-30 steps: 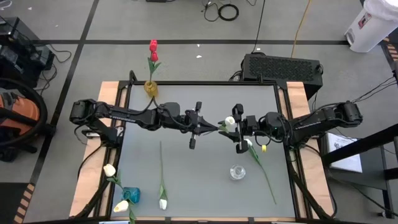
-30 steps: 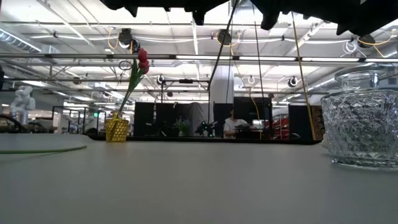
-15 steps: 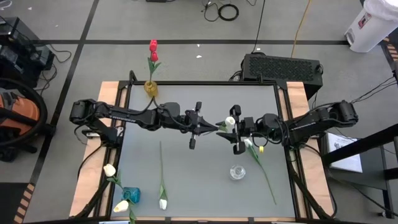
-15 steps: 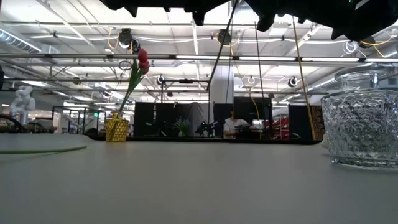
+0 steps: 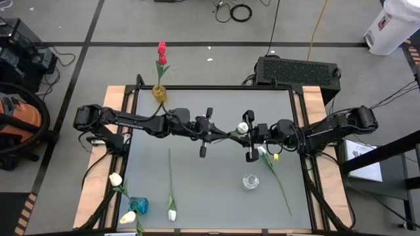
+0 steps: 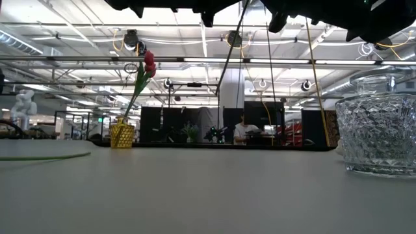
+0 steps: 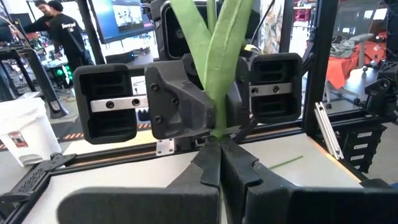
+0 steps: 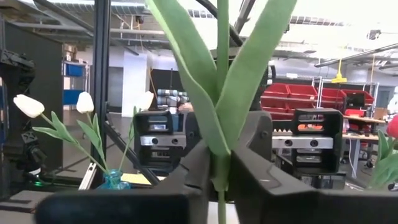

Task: Sort flowers into vase by color
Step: Put the top white tulip into the transparent vase

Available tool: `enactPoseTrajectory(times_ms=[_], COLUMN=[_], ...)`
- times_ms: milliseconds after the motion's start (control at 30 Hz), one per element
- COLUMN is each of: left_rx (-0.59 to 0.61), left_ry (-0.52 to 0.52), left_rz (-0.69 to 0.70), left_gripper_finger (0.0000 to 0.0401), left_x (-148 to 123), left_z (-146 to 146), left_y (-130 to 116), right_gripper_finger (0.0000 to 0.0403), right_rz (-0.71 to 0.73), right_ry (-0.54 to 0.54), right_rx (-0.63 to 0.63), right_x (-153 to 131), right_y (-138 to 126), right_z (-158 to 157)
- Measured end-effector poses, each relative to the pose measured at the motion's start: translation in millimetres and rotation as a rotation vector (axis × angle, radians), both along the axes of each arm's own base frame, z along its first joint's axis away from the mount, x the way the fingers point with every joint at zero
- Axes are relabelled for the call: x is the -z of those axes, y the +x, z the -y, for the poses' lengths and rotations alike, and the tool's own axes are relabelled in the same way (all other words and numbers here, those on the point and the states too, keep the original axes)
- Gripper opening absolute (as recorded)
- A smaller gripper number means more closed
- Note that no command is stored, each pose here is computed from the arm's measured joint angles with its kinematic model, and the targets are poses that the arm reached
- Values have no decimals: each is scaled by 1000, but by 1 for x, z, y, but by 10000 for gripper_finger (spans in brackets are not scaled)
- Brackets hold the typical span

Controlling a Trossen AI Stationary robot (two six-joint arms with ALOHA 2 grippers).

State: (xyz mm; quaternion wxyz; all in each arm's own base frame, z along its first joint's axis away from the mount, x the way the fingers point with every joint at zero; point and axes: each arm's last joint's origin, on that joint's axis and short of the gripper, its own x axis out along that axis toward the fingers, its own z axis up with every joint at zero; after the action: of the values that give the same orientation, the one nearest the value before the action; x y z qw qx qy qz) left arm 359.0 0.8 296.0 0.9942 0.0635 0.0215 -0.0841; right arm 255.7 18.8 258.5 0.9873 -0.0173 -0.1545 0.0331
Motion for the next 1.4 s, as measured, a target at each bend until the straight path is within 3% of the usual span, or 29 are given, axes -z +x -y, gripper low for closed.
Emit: enactPoseTrajectory(times_ms=[133,700,1033,1400], left_rx=[-1,-90,-262,-317], left_ry=[-19,-16,8,21], left_rz=[-12,-34,-117,-162], left_gripper_finger=[2,29,30,30], left_x=[1,3,11,4], left_z=[0,-1,-5,-7], left_y=[0,0,-1,-12], right_gripper_finger=[9,1,1,0], right_rz=[0,-30,-148,-210], right_ry=[1,-1,-16,3], right_rx=[4,77,42,-105], right_x=[0,-6,-26,-39], right_y=[0,-7,-46,-94], right_z=[0,3,-3,-21])
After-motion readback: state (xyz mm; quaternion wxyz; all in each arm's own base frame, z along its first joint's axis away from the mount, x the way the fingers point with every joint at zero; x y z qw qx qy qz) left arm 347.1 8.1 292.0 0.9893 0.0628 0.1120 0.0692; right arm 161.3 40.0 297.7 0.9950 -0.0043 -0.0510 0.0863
